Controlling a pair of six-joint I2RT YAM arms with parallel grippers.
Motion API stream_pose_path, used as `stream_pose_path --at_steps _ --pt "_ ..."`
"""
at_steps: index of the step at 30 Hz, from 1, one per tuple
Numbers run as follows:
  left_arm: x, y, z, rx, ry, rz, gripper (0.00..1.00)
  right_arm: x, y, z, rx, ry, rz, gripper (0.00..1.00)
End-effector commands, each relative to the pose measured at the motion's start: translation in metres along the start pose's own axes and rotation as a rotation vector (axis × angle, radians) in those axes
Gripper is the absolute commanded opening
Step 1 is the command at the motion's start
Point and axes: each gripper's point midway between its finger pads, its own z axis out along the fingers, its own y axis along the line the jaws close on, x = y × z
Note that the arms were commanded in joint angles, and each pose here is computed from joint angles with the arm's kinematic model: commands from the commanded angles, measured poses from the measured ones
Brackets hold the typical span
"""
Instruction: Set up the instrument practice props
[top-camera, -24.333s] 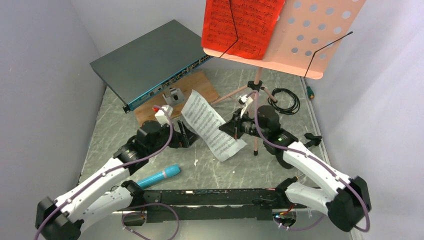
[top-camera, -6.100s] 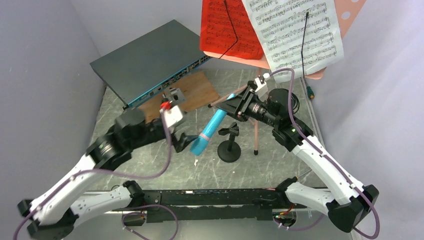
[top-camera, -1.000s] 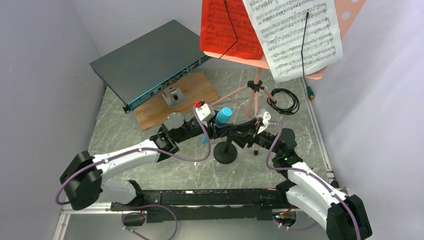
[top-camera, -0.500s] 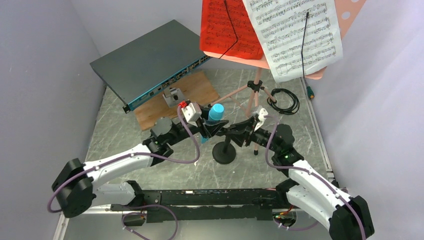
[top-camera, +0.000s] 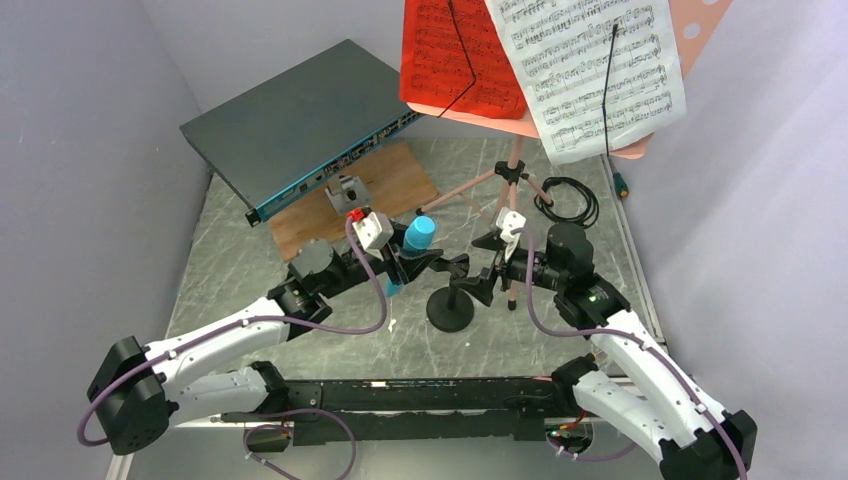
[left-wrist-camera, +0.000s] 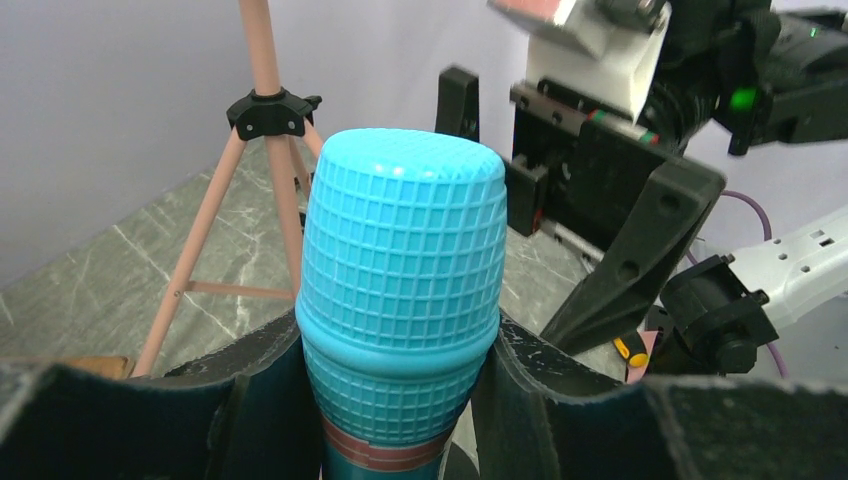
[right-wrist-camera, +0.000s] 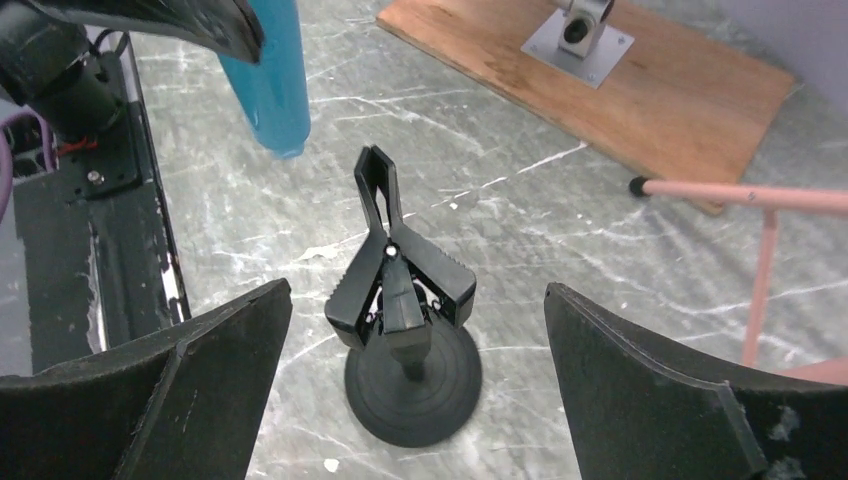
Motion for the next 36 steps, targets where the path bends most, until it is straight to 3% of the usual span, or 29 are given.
stream_pose_path --at_steps 1,13,19,24,30,32,35,36 --pt "-0.030 -0.005 -0.011 0.021 -0.106 0.020 0.00 -0.021 0.006 -0.012 -0.074 0.059 -0.215 1.00" --pt "-0.051 0.000 -0.021 0.019 -0.179 -0.021 0.00 -0.009 0.007 0.008 -0.200 0.106 -0.166 0.95" --pt "-0.050 0.003 -0.012 0.022 -0.204 -0.042 0.00 -0.002 -0.005 0.014 -0.142 0.102 -0.161 0.74" --pt "-0.050 0.004 -0.001 0.037 -0.218 -0.040 0.00 0.002 -0.008 0.016 -0.122 0.084 -0.167 0.73" --pt "-0.050 0.008 0.007 0.037 -0.230 -0.018 0.00 0.001 -0.008 0.018 -0.111 0.052 -0.160 0.57" --pt "-0.048 0.009 0.009 0.039 -0.238 -0.013 0.00 0.000 -0.007 0.018 -0.111 0.034 -0.162 0.40" --pt "-0.045 0.012 0.011 0.033 -0.257 0.002 0.00 0.001 -0.006 0.016 -0.119 0.038 -0.179 0.04" --pt "-0.044 0.014 0.012 0.026 -0.261 0.006 0.00 0.002 -0.005 0.016 -0.122 0.044 -0.181 0.00"
